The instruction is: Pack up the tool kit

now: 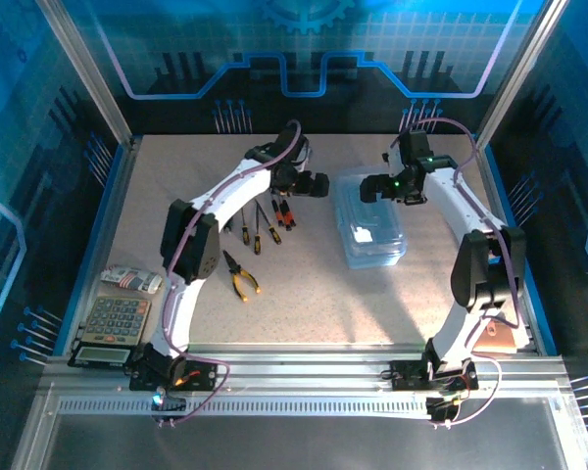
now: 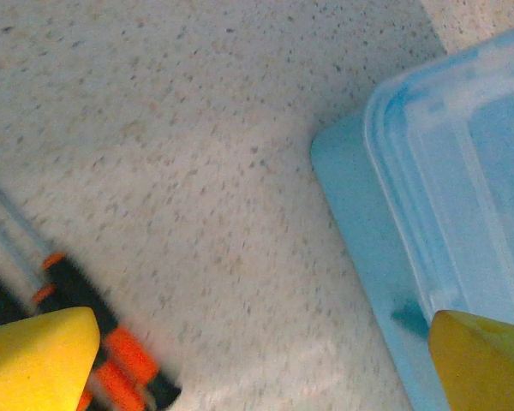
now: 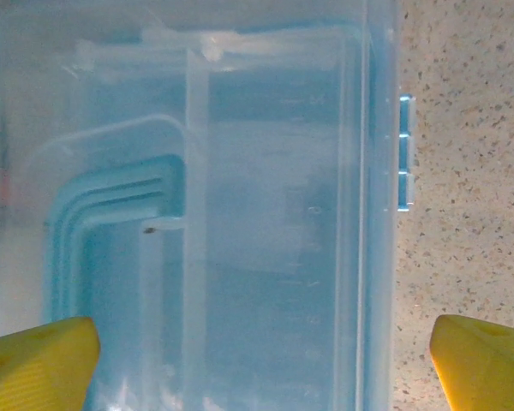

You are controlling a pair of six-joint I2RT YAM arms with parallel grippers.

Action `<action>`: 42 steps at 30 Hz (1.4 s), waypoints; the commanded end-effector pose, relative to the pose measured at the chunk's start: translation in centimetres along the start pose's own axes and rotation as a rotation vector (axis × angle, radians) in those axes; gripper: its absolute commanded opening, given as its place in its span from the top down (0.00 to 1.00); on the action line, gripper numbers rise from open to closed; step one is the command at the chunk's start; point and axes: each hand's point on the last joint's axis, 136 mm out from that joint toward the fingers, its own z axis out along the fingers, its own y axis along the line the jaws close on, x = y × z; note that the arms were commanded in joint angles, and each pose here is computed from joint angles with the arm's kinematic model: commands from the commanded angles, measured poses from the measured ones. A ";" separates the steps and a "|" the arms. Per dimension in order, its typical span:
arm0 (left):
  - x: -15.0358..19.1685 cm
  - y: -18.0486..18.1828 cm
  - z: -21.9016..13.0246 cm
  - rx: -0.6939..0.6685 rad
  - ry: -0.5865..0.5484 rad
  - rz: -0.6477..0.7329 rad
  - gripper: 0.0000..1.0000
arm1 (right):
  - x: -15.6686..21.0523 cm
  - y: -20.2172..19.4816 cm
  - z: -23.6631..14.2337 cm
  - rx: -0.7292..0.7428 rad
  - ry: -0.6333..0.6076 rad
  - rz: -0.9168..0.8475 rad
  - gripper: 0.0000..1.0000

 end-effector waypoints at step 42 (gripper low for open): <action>4.7 -6.8 -2.2 0.561 -0.037 -0.306 0.01 | 6.2 2.8 4.3 -0.384 0.085 0.332 0.40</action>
